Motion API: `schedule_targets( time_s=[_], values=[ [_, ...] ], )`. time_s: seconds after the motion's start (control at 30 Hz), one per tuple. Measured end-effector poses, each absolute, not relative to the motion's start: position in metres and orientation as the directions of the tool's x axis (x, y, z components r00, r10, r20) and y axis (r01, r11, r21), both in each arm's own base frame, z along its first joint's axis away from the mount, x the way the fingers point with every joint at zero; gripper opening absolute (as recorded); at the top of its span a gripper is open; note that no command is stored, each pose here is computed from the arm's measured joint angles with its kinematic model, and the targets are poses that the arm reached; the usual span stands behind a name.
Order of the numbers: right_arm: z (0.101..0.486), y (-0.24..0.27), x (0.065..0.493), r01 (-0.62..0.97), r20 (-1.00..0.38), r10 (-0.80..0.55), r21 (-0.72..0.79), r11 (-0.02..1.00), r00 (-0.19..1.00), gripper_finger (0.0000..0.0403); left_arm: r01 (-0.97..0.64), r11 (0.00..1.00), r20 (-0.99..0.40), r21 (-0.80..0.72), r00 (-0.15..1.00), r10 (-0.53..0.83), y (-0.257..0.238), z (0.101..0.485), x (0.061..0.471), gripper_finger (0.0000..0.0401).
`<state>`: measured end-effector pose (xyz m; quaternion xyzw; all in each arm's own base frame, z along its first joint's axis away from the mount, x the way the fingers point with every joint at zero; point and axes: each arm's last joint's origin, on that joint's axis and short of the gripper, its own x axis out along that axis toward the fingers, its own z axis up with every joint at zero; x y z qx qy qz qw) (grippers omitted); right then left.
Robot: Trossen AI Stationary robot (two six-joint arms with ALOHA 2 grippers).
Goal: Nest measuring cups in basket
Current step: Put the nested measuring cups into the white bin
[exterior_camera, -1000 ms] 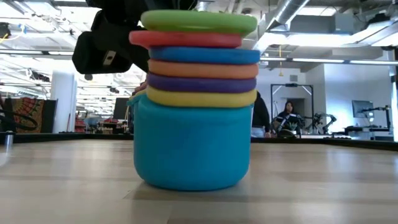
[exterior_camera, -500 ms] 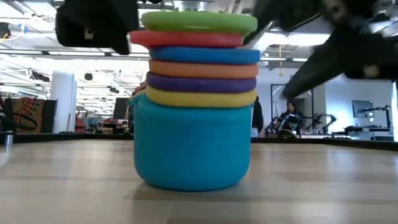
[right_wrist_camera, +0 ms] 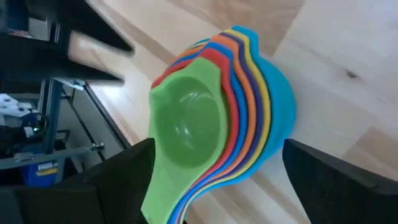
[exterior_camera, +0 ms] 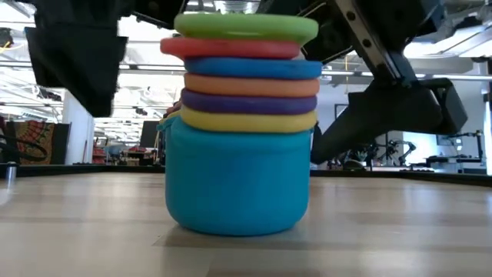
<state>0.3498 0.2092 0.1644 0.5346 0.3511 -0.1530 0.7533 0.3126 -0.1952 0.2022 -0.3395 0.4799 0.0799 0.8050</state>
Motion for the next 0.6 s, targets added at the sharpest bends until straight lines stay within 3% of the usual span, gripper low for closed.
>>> schedule_targets(
  time_s=[0.37, 0.6],
  values=[
    [0.145, 0.199, 0.360, 0.643, -0.727, 0.139, 0.667, 0.377, 0.673, 0.0366, -0.437, 0.767, -0.810, -0.470, 0.558, -0.179, -0.191, 0.188, 0.317, 0.0102],
    [0.143, 0.199, 0.360, 0.648, -0.732, 0.148, 0.664, 0.372, 0.665, 0.0330, -0.437, 0.768, -0.807, -0.469, 0.565, -0.171, -0.189, 0.173, 0.329, 0.0102]
  ],
)
